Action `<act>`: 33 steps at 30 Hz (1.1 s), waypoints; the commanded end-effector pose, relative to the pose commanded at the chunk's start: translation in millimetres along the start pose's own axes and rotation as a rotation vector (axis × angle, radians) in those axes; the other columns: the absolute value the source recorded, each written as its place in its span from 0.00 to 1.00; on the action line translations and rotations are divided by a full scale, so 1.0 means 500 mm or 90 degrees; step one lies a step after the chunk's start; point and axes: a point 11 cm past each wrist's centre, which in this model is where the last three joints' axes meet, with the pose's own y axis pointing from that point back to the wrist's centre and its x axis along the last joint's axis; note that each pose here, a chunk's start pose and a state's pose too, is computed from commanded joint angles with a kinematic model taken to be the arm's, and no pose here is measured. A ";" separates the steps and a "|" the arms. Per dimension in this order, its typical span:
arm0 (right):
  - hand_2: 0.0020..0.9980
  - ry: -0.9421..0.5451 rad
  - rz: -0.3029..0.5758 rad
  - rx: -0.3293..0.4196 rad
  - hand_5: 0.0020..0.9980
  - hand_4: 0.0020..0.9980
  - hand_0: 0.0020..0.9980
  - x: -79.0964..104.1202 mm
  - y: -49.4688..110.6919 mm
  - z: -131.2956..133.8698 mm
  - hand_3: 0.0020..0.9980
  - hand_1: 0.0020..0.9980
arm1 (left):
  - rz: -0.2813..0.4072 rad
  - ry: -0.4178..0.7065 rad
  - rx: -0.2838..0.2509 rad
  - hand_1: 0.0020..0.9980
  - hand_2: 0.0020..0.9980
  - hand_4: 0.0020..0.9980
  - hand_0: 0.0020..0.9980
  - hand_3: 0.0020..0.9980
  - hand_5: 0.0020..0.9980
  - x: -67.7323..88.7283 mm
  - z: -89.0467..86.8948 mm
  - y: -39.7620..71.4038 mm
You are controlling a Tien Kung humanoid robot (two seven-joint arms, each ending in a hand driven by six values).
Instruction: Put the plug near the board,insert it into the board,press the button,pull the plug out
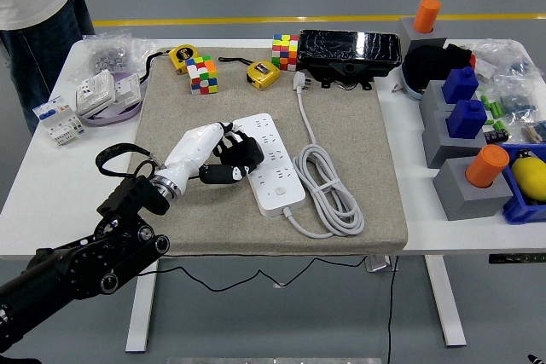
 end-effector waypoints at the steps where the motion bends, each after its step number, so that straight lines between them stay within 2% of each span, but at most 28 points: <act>1: 0.63 0.000 0.000 0.000 0.41 0.89 0.52 0.000 0.000 0.001 0.55 0.64 | 0.002 -0.004 -0.002 0.35 0.37 0.53 0.37 0.48 0.07 0.001 0.000 0.000; 7: 0.63 -0.001 -0.002 0.000 0.41 0.89 0.53 -0.003 0.000 0.001 0.55 0.64 | 0.017 -0.015 -0.008 0.35 0.37 0.53 0.37 0.48 0.07 0.010 -0.002 -0.001; 25: 0.63 -0.003 -0.002 0.002 0.41 0.89 0.53 -0.004 0.000 -0.001 0.55 0.64 | -0.003 -0.027 0.009 0.35 0.36 0.52 0.37 0.48 0.07 0.001 -0.017 0.002; 26: 0.63 -0.003 -0.002 0.002 0.41 0.89 0.53 -0.004 0.000 -0.001 0.55 0.64 | -0.006 -0.025 0.010 0.39 0.40 0.54 0.39 0.51 0.06 0.000 -0.017 0.002; 31: 0.63 -0.004 -0.002 0.001 0.41 0.89 0.53 -0.003 0.000 0.000 0.55 0.64 | -0.016 -0.005 0.007 0.39 0.40 0.54 0.39 0.51 0.06 -0.005 -0.016 0.004; 32: 0.63 -0.005 -0.001 0.001 0.41 0.89 0.53 -0.002 0.000 0.000 0.55 0.64 | -0.016 -0.002 0.005 0.75 0.72 1.00 0.67 0.75 0.27 -0.005 -0.016 0.004; 33: 0.63 -0.004 -0.002 0.001 0.41 0.89 0.53 -0.002 0.000 0.000 0.55 0.64 | -0.016 0.003 0.004 0.75 0.72 1.00 0.67 0.75 0.27 -0.005 -0.015 0.004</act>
